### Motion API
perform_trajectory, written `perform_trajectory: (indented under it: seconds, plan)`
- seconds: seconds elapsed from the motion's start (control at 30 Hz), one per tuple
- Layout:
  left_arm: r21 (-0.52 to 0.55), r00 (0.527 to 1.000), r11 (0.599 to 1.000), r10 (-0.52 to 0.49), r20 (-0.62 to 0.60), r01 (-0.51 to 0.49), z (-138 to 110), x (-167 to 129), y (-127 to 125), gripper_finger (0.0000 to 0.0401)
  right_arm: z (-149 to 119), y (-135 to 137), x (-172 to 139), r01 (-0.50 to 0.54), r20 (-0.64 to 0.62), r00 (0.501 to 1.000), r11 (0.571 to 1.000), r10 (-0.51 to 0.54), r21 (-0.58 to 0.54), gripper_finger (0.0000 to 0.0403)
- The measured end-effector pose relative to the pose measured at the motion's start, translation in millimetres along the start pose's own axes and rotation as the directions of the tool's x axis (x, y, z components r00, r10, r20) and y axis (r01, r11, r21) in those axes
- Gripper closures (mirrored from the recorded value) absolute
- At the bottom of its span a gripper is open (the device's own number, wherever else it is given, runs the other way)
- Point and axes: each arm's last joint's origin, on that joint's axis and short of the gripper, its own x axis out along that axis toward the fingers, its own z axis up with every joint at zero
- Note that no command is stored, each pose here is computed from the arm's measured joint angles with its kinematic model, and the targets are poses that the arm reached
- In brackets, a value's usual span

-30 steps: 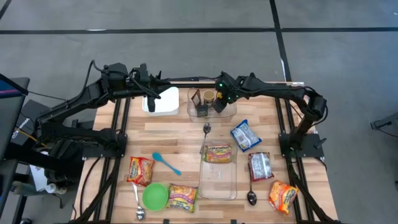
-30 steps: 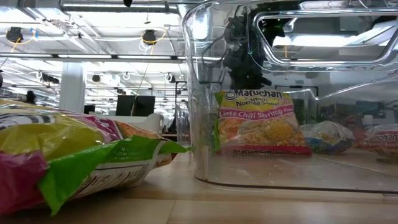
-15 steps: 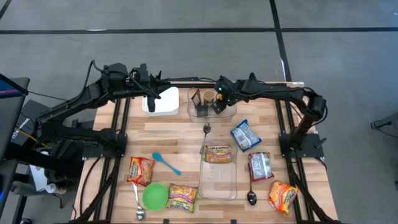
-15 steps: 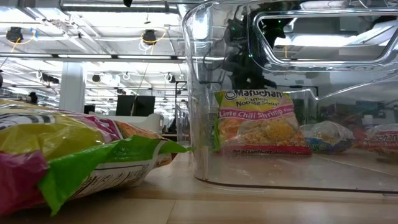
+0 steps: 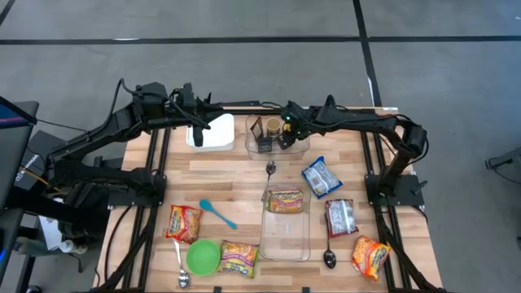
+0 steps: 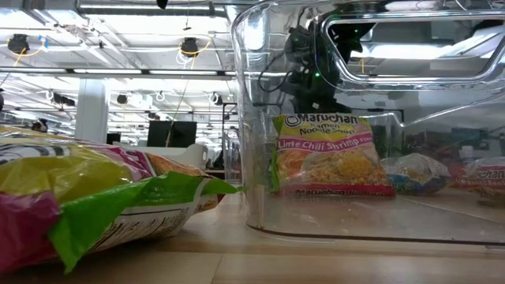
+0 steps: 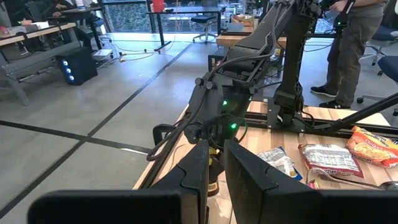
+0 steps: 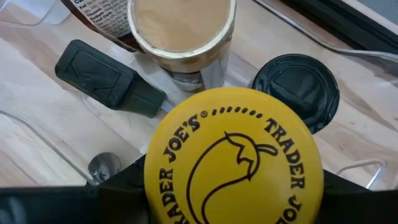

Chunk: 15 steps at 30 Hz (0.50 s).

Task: Pick & Place Food Item
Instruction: Put the yellow seasoning bottle into the top transparent bin

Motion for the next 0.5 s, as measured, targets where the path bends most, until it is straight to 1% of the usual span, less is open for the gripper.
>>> perform_trajectory:
  seconds: [0.07,0.17,0.23,0.5]
  plan:
    - [0.000,1.000,1.000,0.000,0.000,0.000,0.0,0.0,0.0,0.0358,-0.8,2.5,5.5,0.007,-0.006,1.000,1.000,-0.007,-0.006,0.0206]
    - [0.000,1.000,1.000,0.001,0.000,-0.001,-0.1,0.0,0.1,0.0358,-4.2,2.6,20.1,0.028,-0.048,0.998,1.000,-0.028,-0.013,0.0206]
    - [0.000,1.000,1.000,0.000,0.000,0.000,0.0,0.0,0.0,0.0358,-3.9,3.9,25.8,0.022,-0.048,0.999,0.999,-0.023,-0.025,0.0206]
    - [0.000,1.000,1.000,0.000,0.000,0.000,0.0,0.0,0.1,0.0358,-3.5,6.9,27.9,0.014,-0.034,0.999,0.999,-0.015,-0.030,0.0206]
